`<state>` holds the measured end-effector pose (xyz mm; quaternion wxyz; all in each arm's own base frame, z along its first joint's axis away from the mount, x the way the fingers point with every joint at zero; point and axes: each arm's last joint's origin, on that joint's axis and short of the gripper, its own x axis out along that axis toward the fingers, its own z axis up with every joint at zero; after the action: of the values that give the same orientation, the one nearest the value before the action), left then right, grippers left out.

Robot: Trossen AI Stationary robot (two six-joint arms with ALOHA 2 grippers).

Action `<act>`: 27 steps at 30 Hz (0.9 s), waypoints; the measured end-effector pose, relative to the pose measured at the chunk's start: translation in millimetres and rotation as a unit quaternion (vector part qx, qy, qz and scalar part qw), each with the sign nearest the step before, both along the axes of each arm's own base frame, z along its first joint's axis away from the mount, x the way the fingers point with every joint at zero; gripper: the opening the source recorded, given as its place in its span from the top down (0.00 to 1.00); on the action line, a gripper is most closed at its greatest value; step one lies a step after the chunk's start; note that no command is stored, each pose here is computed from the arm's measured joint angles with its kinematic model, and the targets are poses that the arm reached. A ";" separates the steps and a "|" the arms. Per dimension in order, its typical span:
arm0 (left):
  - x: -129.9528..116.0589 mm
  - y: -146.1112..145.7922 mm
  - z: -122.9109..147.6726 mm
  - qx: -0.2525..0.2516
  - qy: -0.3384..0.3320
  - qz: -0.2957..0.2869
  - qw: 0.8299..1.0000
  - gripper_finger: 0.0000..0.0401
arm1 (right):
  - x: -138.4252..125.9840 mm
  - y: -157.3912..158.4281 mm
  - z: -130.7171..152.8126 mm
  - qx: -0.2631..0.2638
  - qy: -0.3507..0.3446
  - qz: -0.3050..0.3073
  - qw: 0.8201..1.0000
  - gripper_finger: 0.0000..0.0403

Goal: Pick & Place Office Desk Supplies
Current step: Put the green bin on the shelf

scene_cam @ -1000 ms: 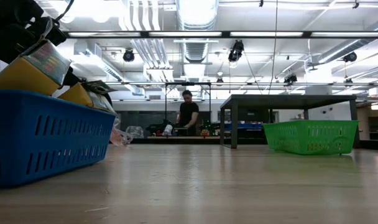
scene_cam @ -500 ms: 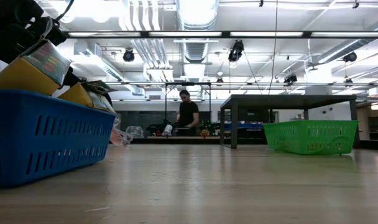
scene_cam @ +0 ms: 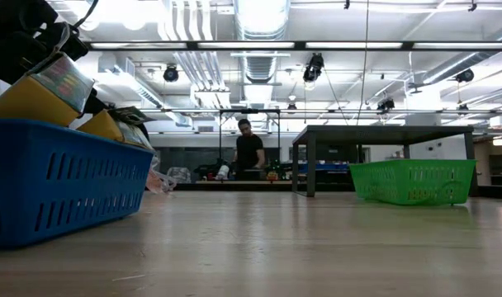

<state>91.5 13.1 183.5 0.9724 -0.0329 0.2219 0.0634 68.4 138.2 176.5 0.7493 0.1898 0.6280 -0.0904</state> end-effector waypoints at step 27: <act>0.0 0.0 0.0 0.000 0.000 0.000 1.000 0.75 | 2.8 4.7 60.0 -0.029 -0.001 0.084 0.996 0.69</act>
<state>91.5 13.1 183.5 0.9724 -0.0330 0.2221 0.0634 71.2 142.9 236.5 0.7602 0.1152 0.6378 -0.0451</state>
